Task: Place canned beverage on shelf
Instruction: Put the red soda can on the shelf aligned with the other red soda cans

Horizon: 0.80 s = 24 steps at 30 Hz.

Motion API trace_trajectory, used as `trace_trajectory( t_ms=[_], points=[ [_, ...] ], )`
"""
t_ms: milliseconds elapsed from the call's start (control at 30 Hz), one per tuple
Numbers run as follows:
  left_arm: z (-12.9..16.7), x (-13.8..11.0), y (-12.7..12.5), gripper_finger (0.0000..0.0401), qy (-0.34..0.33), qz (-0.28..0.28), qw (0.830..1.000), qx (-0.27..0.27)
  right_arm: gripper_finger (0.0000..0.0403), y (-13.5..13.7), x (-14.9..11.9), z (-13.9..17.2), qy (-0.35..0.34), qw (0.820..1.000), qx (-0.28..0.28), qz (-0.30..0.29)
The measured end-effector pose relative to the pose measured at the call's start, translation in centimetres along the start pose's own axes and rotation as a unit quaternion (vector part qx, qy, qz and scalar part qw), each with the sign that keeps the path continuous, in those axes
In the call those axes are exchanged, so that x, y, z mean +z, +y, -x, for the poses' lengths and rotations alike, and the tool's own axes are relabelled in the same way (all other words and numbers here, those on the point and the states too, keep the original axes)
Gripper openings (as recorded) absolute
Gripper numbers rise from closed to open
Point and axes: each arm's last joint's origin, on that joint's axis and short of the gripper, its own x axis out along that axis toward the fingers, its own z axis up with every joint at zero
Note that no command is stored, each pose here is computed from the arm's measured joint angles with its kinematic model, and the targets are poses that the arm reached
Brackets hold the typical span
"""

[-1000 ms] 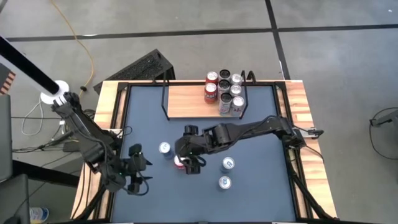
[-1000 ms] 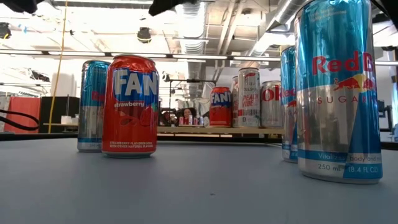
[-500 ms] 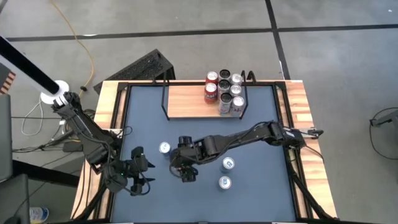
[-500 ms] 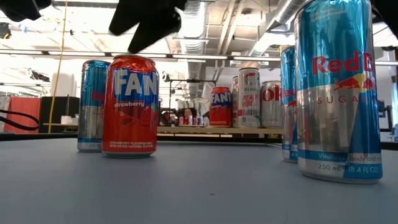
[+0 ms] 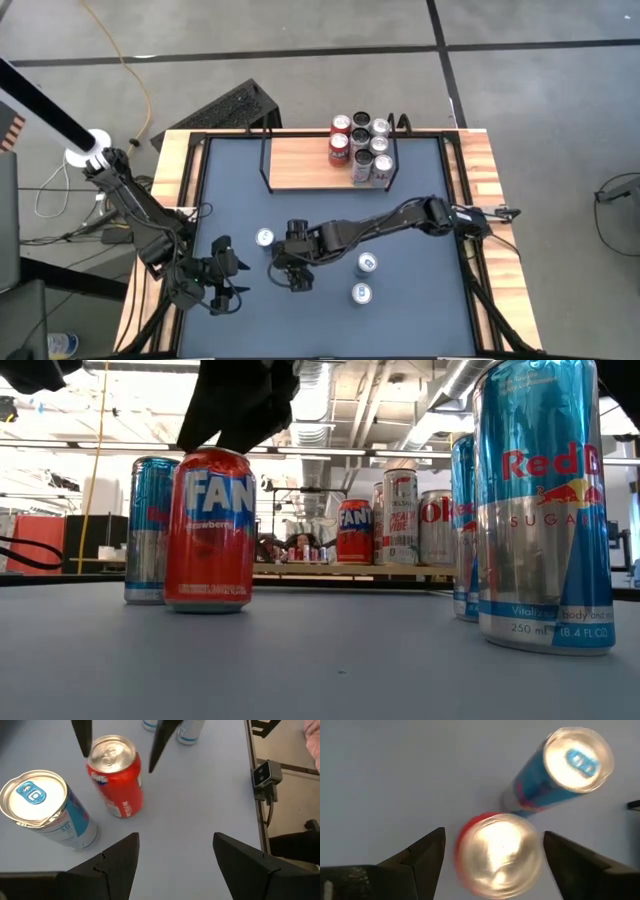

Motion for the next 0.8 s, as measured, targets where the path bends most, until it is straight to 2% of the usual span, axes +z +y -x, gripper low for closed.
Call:
trace_trajectory(
  t_ms=[233, 433, 600, 800],
  points=[
    [0.0, 0.0, 0.0, 0.0244, 0.0, -0.001, 1.0, 0.0, 0.032, -0.4, 0.9, 1.5, -0.023, 1.0, -0.001, -0.003],
    [0.0, 0.0, 0.0, 0.0244, 0.0, -0.003, 1.0, 0.0, 0.032, -0.8, 0.5, 0.9, -0.001, 0.999, 0.037, 0.003],
    [0.0, 0.0, 0.0, 0.0244, 0.0, -0.003, 1.0, 0.0, 0.032, -1.4, 0.6, 0.8, -0.003, 0.999, 0.035, 0.031],
    [0.0, 0.0, 0.0, 0.0244, 0.0, -0.004, 1.0, 0.0, 0.032, -2.4, 0.6, 0.6, 0.001, 0.998, 0.06, 0.016]
  ],
)
